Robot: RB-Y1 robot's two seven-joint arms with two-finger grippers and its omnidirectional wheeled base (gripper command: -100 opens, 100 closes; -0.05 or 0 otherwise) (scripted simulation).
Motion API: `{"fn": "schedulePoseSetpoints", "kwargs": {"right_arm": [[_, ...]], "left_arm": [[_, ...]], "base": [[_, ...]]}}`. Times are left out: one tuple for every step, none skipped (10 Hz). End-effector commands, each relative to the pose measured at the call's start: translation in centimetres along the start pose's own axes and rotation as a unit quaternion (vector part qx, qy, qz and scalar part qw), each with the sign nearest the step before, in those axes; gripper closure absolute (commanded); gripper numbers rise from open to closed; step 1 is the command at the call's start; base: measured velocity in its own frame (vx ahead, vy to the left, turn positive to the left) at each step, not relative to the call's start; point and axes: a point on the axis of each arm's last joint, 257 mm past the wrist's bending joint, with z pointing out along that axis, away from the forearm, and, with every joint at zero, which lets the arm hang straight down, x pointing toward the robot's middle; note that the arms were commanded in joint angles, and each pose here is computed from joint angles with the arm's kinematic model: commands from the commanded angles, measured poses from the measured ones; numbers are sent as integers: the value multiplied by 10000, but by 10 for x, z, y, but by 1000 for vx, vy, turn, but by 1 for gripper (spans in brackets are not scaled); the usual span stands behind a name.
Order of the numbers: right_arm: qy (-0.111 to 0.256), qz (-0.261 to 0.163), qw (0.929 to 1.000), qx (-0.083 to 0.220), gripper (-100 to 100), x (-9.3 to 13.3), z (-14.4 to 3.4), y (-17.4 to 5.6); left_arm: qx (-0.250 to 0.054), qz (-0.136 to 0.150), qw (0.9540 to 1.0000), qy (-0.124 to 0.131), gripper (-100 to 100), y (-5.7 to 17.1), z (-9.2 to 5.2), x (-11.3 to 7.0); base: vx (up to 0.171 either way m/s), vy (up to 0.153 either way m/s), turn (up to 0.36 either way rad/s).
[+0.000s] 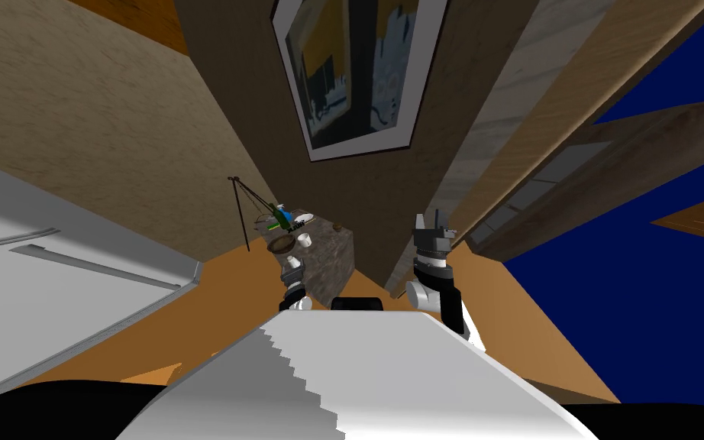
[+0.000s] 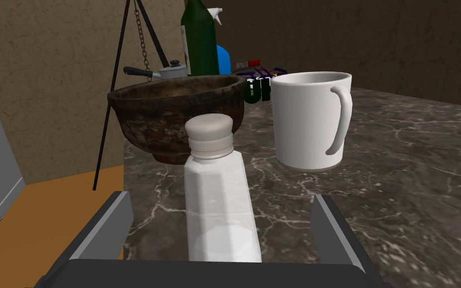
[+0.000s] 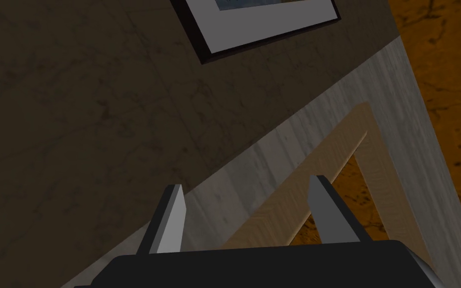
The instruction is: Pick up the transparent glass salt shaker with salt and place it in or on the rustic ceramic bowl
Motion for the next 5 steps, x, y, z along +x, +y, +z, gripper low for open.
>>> {"fn": "schedulePoseSetpoints", "kwargs": {"right_arm": [[0, 0, 10000, 0, 0, 0, 0, 0], [0, 0, 10000, 0, 0, 0, 0, 0], [0, 0, 10000, 0, 0, 0, 0, 0], [0, 1, 10000, -1, 0, 0, 0, 0], [0, 1, 10000, 0, 0, 0, 0, 0]], "left_arm": [[0, 0, 10000, 0, -100, 0, 0, 0], [13, -21, 10000, -5, 0, 0, 0, -1], [107, 65, 9999, 25, -100, -9, 16, -3], [99, 65, 9999, 12, -100, -7, 17, -5], [216, 143, 9997, 41, -100, -19, 31, -6]], "base": [[0, 0, 0], [0, 0, 0], [-71, -6, -172], [-84, -7, -100], [-111, 5, -111]]}}
